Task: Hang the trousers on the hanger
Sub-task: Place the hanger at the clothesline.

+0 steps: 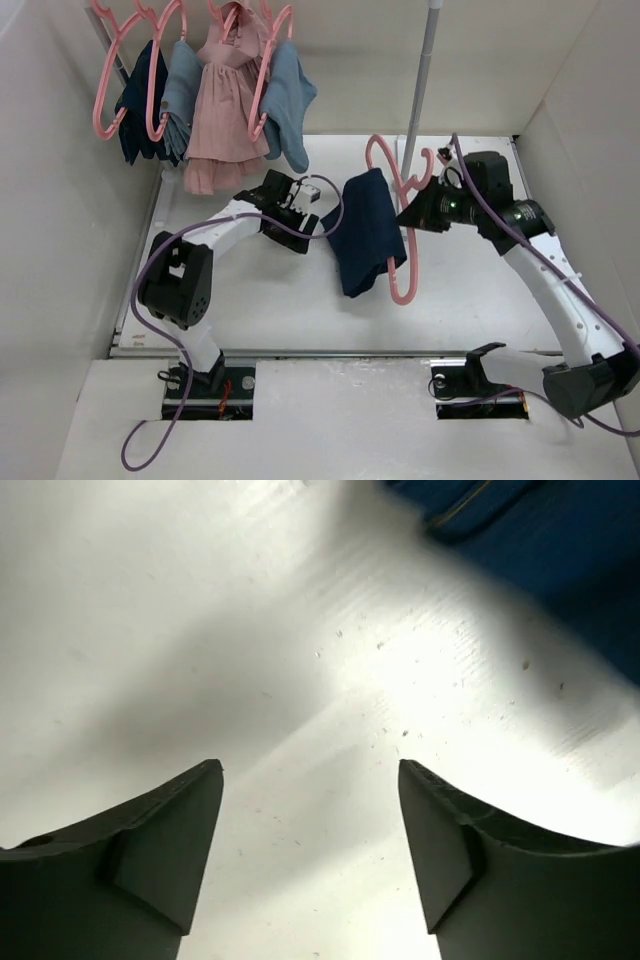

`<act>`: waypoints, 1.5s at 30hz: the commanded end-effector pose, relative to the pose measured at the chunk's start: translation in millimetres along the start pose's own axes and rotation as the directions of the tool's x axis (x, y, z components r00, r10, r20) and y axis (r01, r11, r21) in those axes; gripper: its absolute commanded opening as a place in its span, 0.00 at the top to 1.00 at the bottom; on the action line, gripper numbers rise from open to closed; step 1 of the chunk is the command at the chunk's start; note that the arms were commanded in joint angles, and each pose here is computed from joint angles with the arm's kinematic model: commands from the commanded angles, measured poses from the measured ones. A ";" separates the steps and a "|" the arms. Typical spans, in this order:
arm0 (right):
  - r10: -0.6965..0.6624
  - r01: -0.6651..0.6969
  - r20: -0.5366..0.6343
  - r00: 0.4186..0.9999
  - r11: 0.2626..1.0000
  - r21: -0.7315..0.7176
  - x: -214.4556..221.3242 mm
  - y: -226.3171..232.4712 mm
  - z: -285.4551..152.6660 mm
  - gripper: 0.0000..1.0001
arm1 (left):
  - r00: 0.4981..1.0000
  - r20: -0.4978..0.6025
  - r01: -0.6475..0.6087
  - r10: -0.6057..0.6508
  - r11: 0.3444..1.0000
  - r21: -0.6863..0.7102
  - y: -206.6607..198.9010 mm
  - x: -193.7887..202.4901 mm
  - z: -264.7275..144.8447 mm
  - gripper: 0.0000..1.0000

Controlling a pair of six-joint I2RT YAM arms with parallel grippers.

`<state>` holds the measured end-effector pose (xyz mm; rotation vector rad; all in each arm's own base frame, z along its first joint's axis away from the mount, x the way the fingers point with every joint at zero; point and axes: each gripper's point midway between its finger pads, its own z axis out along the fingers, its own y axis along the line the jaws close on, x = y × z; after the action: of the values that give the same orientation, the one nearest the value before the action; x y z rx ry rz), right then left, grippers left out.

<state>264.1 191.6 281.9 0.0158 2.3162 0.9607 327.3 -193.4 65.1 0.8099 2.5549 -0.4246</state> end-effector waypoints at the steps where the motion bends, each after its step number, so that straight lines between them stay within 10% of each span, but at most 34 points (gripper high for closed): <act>1: -0.104 0.108 0.107 0.989 0.994 -0.024 -38.6 38.8 -26.7 1.00 | 0.990 0.144 -0.006 0.011 0.999 -0.032 1.9 -47.5 -30.4 0.31; 15: -0.238 0.237 0.275 0.931 0.971 0.036 -128.0 120.4 -50.7 1.00 | 0.827 0.500 -0.391 0.258 0.902 0.182 -97.0 -51.3 -184.5 0.51; 22: -0.210 0.230 0.371 0.905 0.973 -0.011 -148.8 149.0 -31.9 1.00 | 0.503 0.859 -0.516 0.096 0.831 0.210 -183.6 -118.9 -314.7 0.01; 30: -0.130 0.194 0.494 0.860 0.978 -0.080 -171.3 176.2 -28.5 1.00 | 0.648 0.762 -0.432 -0.009 0.819 0.377 -227.9 -178.8 -285.4 0.00; 40: -0.110 0.190 0.513 0.851 0.976 -0.105 -174.0 187.8 -19.7 1.00 | 0.703 0.711 -0.316 -0.015 0.889 0.331 -221.1 -185.7 -246.5 0.00; 43: -0.106 0.181 0.492 0.864 0.978 -0.107 -170.6 185.3 -11.0 1.00 | 0.722 0.691 -0.306 -0.013 0.891 0.336 -219.9 -182.5 -236.9 0.31; 45: -0.107 0.185 0.488 0.866 0.976 -0.116 -169.4 186.2 -8.7 1.00 | 0.721 0.692 -0.296 -0.043 0.883 0.363 -223.5 -182.7 -243.9 0.79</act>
<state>353.0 272.4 438.9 0.0272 1.9795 0.8221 254.9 -359.0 375.7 0.8233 1.7487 -1.0761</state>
